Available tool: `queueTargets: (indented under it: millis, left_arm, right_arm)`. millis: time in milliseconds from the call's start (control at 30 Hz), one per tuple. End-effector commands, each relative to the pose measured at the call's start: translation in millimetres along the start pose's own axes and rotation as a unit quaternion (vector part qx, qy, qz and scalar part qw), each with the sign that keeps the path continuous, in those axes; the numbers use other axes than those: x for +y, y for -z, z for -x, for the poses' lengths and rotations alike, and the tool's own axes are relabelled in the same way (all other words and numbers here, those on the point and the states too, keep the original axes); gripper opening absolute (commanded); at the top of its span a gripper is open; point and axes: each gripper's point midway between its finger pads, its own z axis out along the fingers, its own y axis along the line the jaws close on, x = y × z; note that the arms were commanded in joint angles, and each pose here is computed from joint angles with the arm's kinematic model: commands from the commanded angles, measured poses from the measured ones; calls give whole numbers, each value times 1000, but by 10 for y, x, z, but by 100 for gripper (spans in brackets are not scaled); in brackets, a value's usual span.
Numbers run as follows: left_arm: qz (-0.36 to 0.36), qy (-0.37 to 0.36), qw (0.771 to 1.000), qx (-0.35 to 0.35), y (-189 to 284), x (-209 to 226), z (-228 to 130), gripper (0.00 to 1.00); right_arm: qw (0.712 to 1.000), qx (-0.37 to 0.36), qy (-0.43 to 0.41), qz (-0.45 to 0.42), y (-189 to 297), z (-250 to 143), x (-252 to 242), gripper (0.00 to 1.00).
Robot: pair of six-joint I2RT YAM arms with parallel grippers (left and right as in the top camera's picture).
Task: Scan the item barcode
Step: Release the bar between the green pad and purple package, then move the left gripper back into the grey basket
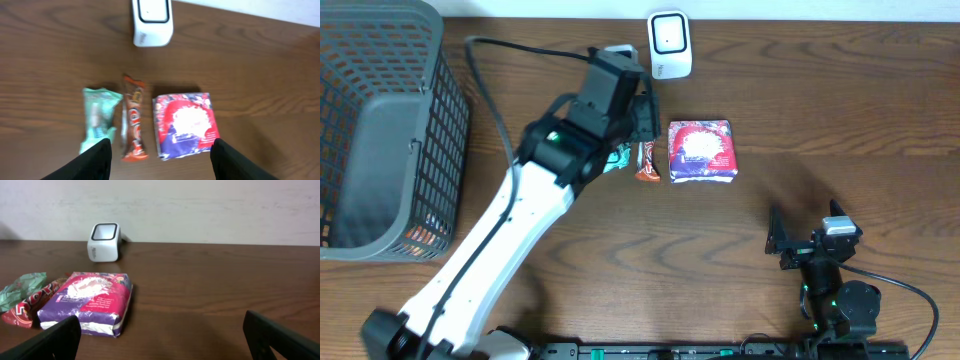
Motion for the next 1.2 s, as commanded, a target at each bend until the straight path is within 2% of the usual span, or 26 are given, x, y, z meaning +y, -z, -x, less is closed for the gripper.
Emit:
queueTargets:
  millis: [0,167,233,467,667,733,967,1167]
  left_arm:
    - [53,-14,997,-46,272,282,212,63]
    - [136,25,986,-95,654,858,445,64]
    - [152,47,980,-117,805,1070,555,71]
    - [248,142,943,-173,1318,2079,773,75]
    - [341,220,899,-167,1684,2925,589,80]
    - [369,247,881,-163,1825,3180,491,90]
    - [419,348,819,-179,2118,3767,256,97]
    - [446,384,801,-105,1936,4072,-91,99]
  right_arm:
    - [1000,2,-6,-4,0,-11,-16,99]
    - [1000,2,-6,-4,0,-11,-16,99]
    - [1000,2,-6,-4,0,-11,-15,99]
    - [1000,2,-6,-4,0,-11,-16,99]
    - [1000,2,-6,-4,0,-11,-16,99]
    - [1000,2,-6,-4,0,-11,-16,99]
    - [1000,2,-6,-4,0,-11,-15,99]
    - [1000,2,-6,-4,0,-11,-16,99]
